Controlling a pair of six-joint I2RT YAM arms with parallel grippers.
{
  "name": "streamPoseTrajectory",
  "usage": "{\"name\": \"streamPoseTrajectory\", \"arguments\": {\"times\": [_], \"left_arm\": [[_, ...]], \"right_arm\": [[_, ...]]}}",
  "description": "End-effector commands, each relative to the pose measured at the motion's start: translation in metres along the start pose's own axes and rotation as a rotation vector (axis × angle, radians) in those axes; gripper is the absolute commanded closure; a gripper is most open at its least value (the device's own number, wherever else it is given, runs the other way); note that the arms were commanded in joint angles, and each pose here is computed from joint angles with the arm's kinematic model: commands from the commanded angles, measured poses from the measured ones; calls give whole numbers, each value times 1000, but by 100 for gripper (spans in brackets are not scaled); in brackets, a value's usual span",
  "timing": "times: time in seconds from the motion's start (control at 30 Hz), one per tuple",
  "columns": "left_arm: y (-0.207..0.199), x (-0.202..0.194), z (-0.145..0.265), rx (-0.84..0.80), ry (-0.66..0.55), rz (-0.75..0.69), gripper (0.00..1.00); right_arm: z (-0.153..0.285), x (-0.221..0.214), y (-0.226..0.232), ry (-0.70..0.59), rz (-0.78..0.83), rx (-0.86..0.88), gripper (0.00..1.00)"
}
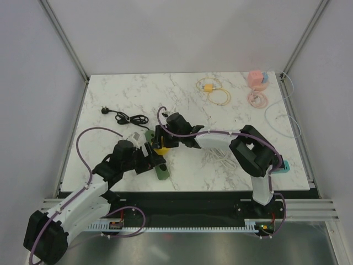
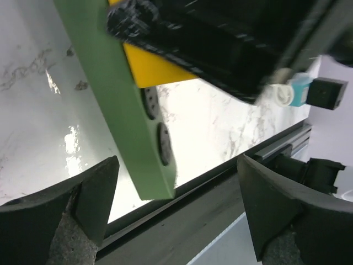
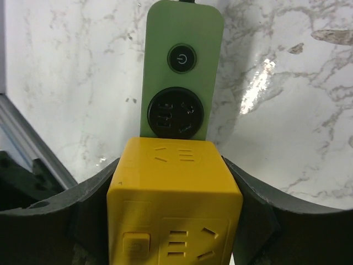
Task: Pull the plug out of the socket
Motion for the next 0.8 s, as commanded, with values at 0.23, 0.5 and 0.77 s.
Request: {"name": "streamPoseTrajectory", "arguments": {"times": [0.23, 0.5, 0.77], "left_arm": [[-18, 30, 47, 18, -244, -10, 7], [-12, 47, 49, 81, -360, 63, 13], [2, 66, 30, 134, -324, 170, 0]], "right_arm": [[23, 23, 9, -53, 253, -75, 100], [36, 14, 11, -24, 349, -24, 100], [38, 1, 18, 24, 378, 81, 100]]}}
Point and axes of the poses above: each gripper's point midway between its finger pads, its own z axis back along the fingers, its own y axis along the line the jaws close on, x = y × z, the point moved 4 cm from there along z, back along the fingers, and after that the axes turned 4 degrees about z, right-handed, at the moved point
